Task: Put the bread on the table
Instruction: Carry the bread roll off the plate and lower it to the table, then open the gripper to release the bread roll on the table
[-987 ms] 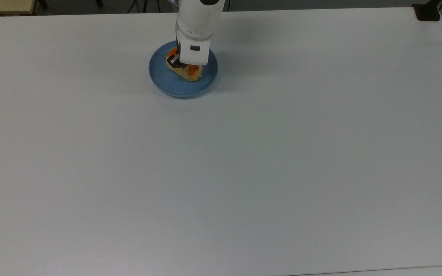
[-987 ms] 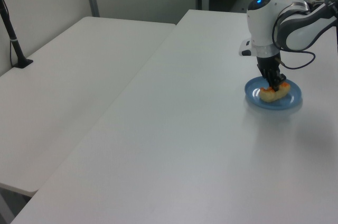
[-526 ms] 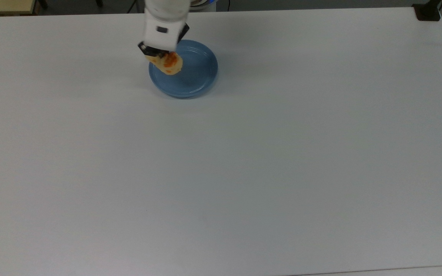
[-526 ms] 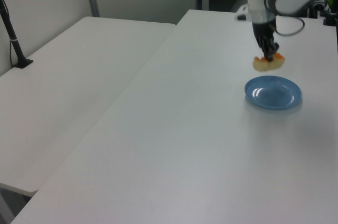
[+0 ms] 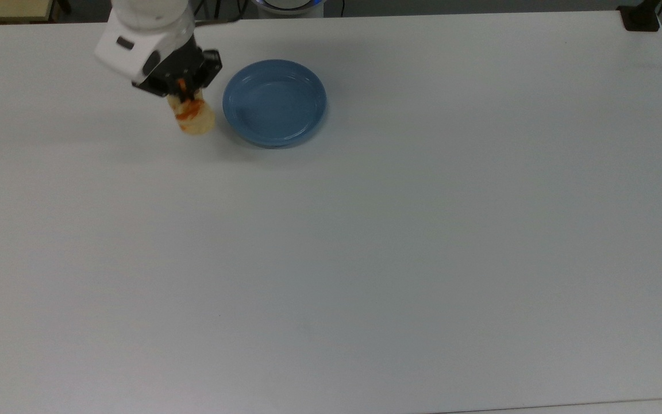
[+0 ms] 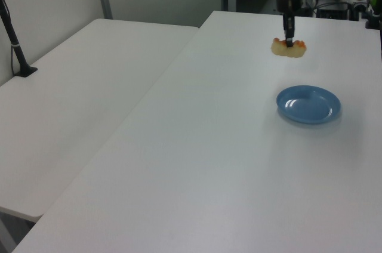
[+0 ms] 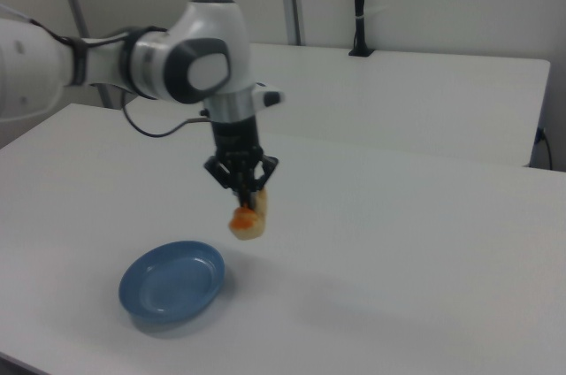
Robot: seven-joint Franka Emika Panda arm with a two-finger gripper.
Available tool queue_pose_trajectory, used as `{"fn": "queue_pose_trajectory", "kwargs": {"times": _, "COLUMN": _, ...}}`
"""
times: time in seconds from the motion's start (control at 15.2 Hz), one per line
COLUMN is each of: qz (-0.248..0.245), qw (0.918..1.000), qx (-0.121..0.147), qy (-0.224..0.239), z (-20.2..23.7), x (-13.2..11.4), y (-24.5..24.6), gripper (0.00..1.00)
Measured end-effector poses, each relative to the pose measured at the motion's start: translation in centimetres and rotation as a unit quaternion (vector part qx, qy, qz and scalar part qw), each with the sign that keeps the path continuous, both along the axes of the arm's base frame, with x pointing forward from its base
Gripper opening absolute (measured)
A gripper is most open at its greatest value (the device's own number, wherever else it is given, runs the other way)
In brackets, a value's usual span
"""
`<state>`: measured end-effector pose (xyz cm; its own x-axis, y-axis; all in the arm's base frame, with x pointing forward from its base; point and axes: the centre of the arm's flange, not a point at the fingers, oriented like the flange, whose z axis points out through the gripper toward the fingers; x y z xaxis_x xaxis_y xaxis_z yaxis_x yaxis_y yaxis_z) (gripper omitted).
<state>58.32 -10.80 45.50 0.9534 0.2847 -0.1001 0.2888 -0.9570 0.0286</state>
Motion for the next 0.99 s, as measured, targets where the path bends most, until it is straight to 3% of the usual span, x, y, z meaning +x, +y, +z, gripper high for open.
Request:
{"fn": "queue_pose_trajectory", "kwargs": {"times": 0.33, "qz": -0.084, "qw": 0.9956, "qx": -0.003, "qy": -0.041, "z": -4.8, "x": 4.0, "y": -3.6, "gripper": 0.1}}
{"fn": "queue_pose_trajectory", "kwargs": {"times": 0.66, "qz": -0.111, "qw": 0.9935, "qx": -0.001, "qy": -0.025, "z": -8.9, "x": 6.2, "y": -4.9, "gripper": 0.1}}
{"fn": "queue_pose_trajectory", "kwargs": {"times": 0.99, "qz": -0.115, "qw": 0.9931, "qx": 0.0, "qy": -0.02, "z": -10.7, "x": 6.8, "y": -5.2, "gripper": 0.11}}
